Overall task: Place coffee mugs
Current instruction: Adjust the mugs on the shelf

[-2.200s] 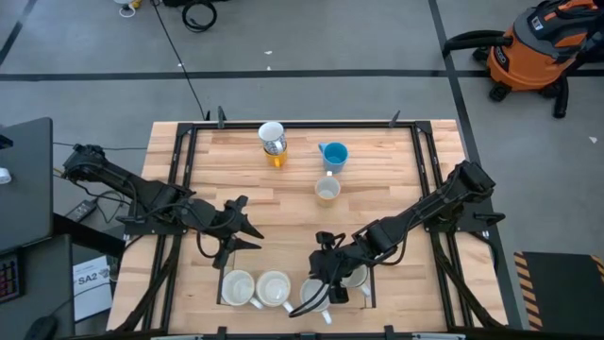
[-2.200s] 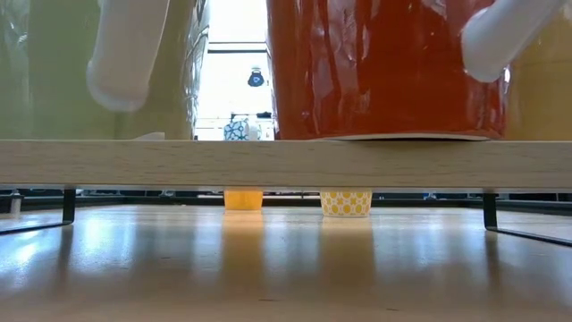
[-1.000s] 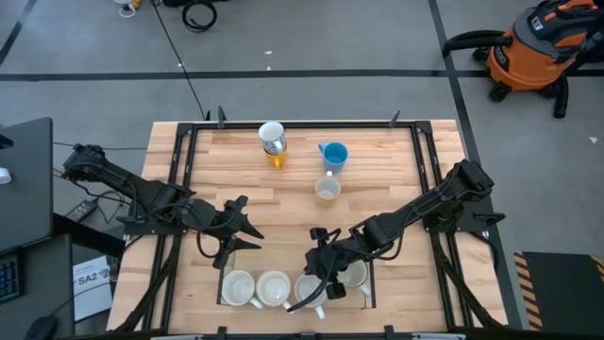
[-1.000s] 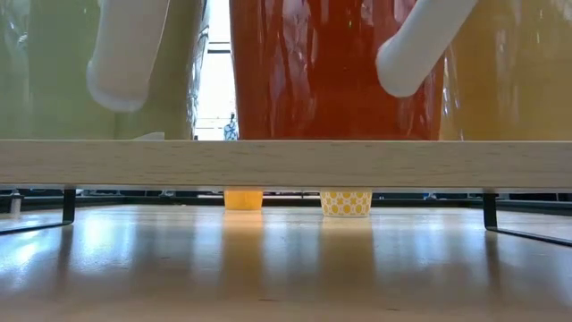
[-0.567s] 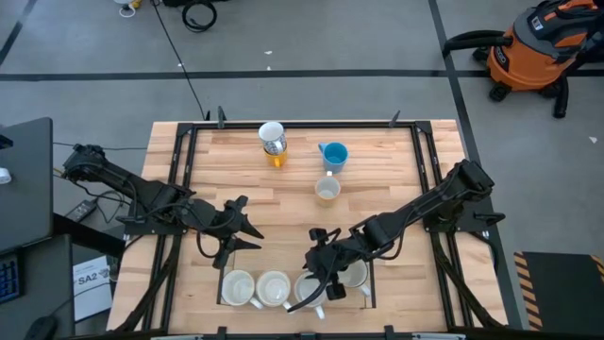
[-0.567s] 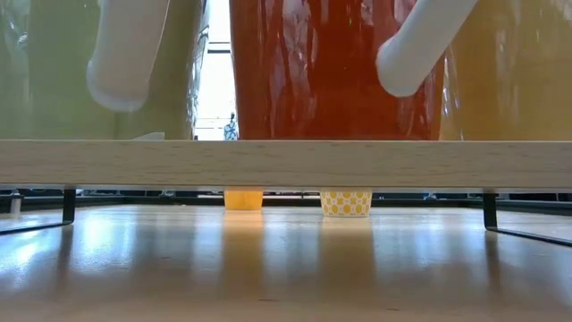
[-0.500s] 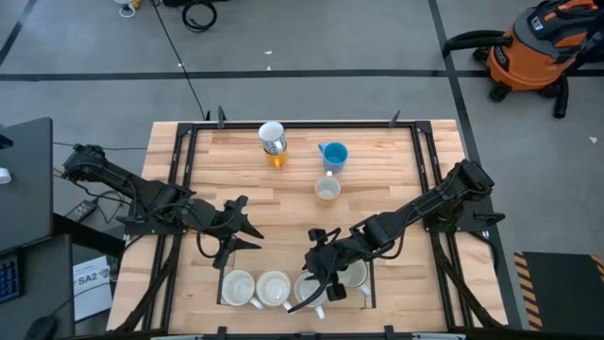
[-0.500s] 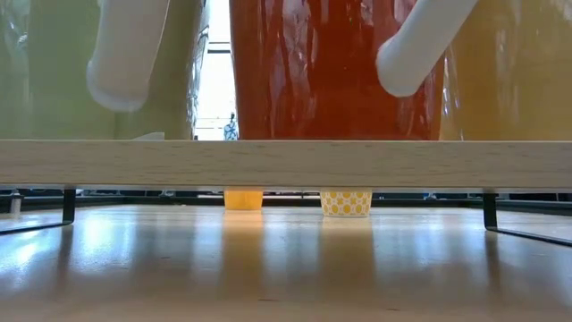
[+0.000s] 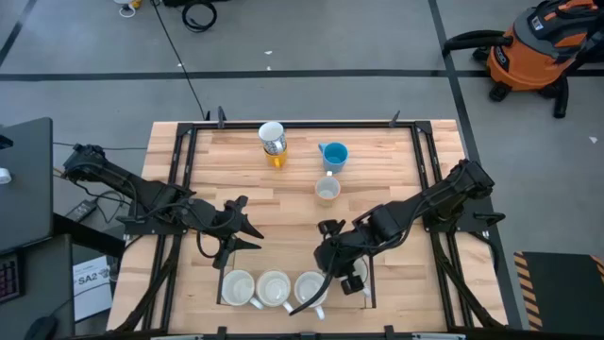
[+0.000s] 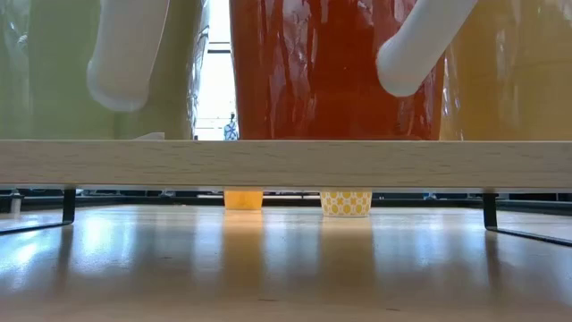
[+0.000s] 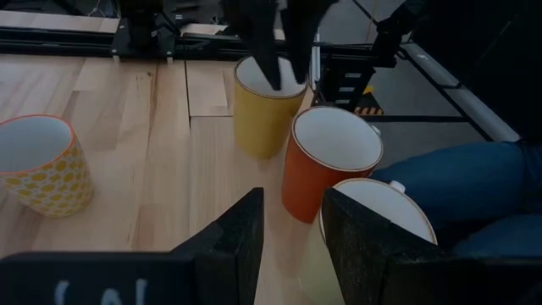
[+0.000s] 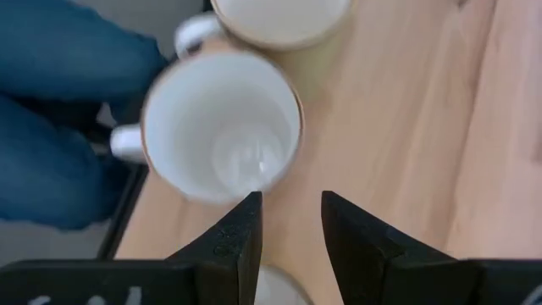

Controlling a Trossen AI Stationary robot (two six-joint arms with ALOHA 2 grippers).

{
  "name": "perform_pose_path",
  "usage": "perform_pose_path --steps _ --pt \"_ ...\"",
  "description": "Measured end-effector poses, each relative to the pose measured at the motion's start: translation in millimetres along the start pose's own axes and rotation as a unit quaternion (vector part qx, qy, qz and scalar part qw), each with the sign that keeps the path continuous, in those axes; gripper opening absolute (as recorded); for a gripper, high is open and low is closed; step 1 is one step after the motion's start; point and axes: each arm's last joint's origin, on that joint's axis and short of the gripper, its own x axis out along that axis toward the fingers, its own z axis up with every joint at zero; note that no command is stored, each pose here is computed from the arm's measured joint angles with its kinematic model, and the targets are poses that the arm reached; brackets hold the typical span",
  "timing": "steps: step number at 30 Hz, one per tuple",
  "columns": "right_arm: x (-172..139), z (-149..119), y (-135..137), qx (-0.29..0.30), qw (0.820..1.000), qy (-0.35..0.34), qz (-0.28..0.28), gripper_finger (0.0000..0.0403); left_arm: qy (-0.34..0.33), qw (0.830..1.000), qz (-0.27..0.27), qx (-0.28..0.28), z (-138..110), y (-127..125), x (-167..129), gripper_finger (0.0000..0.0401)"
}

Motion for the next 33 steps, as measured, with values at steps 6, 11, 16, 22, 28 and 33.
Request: perform_pose_path --steps 6,11,16,22,28,33 --pt "-3 -14 -2 0.009 0.997 0.075 -0.013 0.0128 0.0 1.0 0.0 0.0 0 0 0 0.0128" --pt "-7 -23 -2 0.025 0.992 0.116 -0.03 0.0128 0.0 1.0 0.0 -0.001 0 0 0 0.0128" --pt "-12 -27 -4 0.024 0.99 0.128 -0.053 0.0128 0.0 1.0 0.0 -0.001 0 0 0 0.0128" --pt "-12 -31 -5 0.03 0.987 0.141 -0.068 0.0128 0.0 1.0 -0.001 0.0 0 0 0 0.0128" --pt "2 -43 -7 0.034 0.982 0.169 -0.074 0.0128 0.0 1.0 -0.001 0.0 0 0 0 0.0128" --pt "8 -46 -7 0.042 0.983 0.165 -0.075 0.0128 0.0 1.0 -0.001 -0.001 0 0 0 0.0128"
